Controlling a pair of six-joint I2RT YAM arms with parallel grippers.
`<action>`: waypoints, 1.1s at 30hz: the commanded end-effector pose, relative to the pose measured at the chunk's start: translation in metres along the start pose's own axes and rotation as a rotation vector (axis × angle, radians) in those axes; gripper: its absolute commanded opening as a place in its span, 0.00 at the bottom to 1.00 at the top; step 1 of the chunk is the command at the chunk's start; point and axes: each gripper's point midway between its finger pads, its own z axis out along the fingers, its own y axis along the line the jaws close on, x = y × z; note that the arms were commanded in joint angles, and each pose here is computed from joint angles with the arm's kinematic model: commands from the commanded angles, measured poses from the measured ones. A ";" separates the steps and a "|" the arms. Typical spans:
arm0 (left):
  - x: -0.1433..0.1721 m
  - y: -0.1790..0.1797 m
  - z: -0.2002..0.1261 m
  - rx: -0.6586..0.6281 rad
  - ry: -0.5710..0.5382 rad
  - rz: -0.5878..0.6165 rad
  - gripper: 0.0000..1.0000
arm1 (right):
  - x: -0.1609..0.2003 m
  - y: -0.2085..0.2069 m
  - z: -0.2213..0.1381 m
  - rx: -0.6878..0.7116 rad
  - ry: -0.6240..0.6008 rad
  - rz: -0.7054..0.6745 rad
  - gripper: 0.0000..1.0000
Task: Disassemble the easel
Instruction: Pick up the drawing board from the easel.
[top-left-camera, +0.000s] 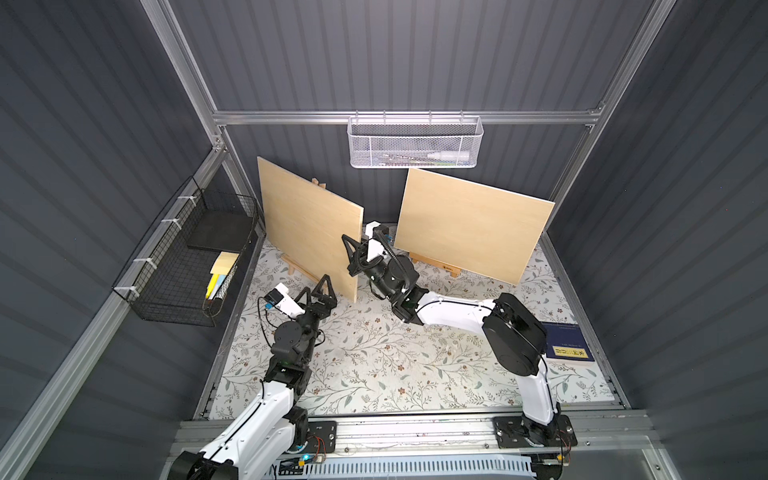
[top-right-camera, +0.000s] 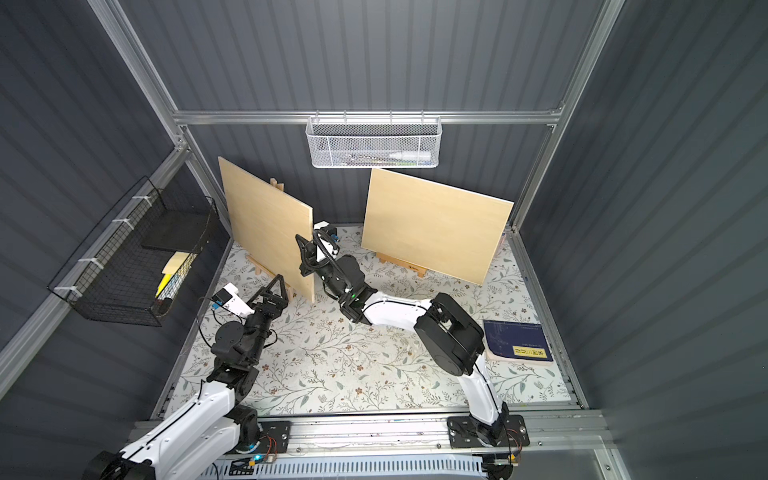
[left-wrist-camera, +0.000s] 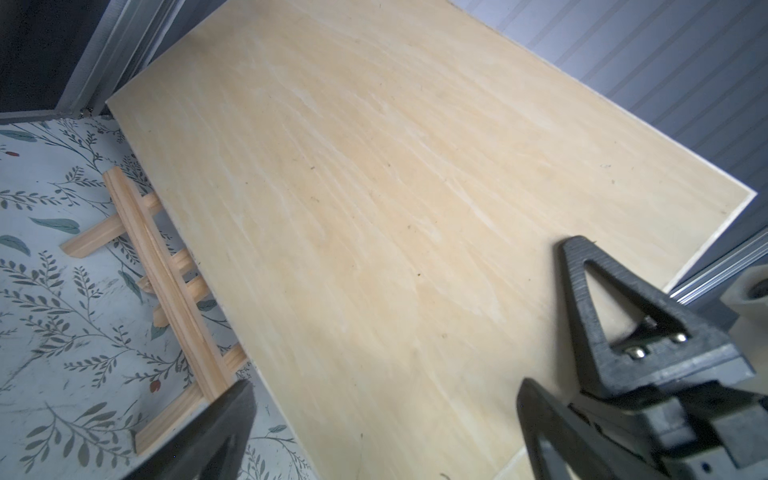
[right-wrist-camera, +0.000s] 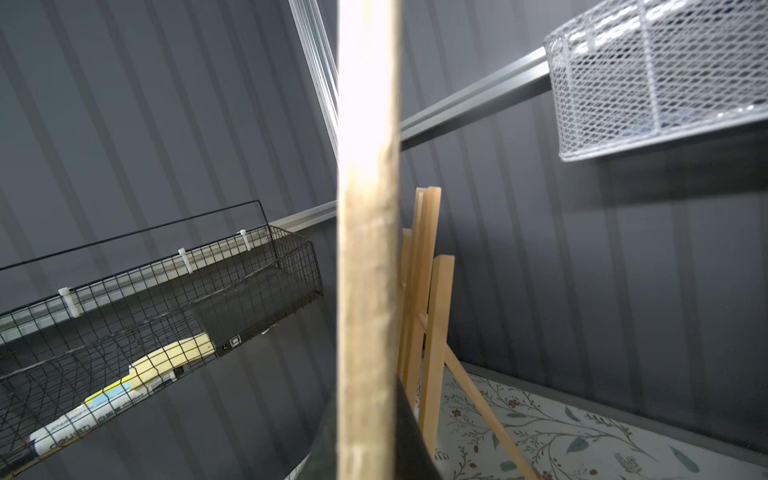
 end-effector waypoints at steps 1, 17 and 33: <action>-0.010 -0.013 0.002 0.038 -0.024 0.004 0.99 | -0.215 0.055 -0.035 -0.174 -0.572 0.075 0.00; -0.021 -0.031 -0.004 0.108 -0.047 0.022 0.99 | -0.297 0.063 -0.074 -0.140 -0.608 0.067 0.00; -0.038 -0.044 -0.016 0.147 -0.102 0.048 1.00 | -0.354 0.031 -0.179 -0.012 -0.527 0.302 0.00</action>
